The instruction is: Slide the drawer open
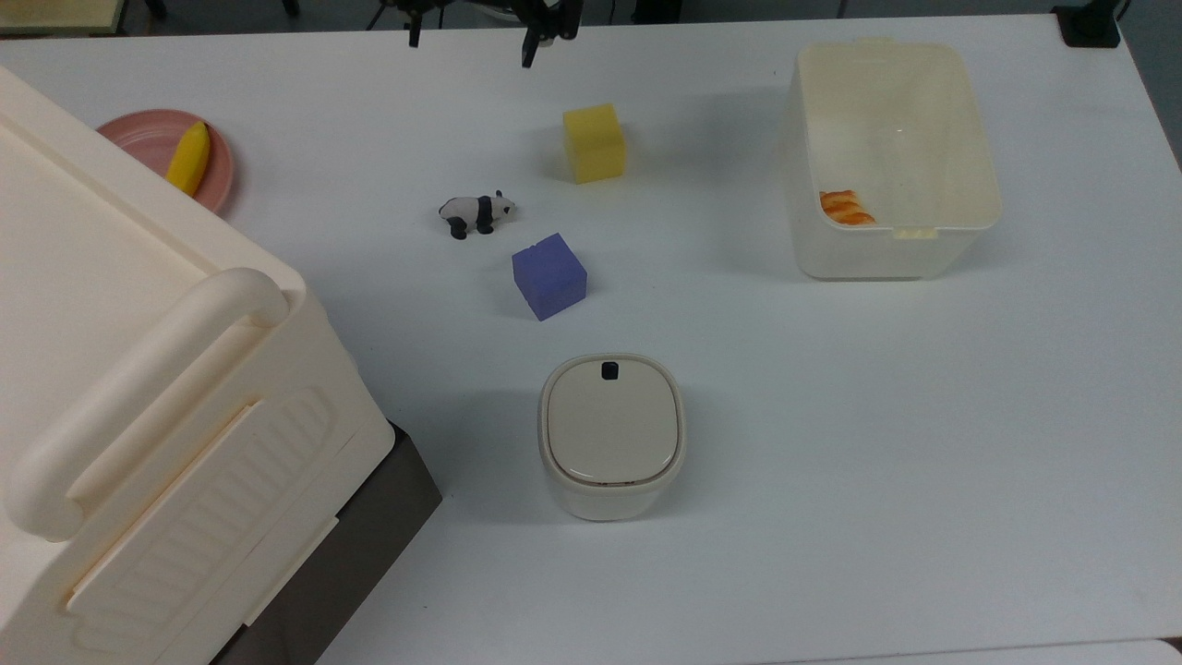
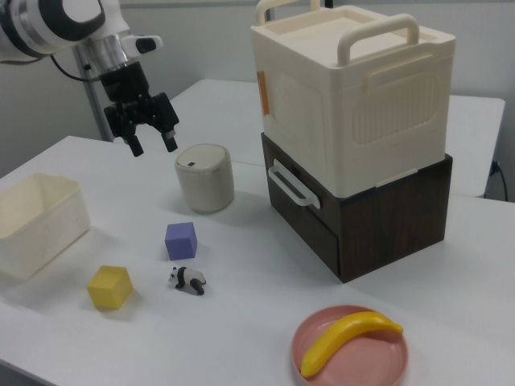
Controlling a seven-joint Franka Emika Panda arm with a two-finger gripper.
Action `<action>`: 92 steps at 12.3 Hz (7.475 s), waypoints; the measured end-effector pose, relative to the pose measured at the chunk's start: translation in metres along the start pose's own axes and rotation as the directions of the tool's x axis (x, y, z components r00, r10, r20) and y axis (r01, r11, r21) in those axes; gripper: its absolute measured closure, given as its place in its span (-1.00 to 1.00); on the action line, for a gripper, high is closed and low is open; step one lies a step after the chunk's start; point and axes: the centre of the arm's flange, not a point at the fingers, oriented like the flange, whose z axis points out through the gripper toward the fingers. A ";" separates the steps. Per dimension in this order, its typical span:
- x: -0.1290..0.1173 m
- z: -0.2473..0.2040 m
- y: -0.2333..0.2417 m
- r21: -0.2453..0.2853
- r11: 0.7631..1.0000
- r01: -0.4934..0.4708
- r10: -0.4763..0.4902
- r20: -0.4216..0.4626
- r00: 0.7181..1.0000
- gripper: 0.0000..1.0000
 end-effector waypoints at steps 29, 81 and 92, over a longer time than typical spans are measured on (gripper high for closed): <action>0.054 0.183 -0.014 -0.621 0.717 0.316 -0.518 -0.172 0.838 -1.00; 0.085 0.229 0.058 -0.693 0.588 0.417 -0.630 -0.069 0.774 0.66; 0.085 0.229 0.058 -0.693 0.588 0.417 -0.630 -0.069 0.774 0.66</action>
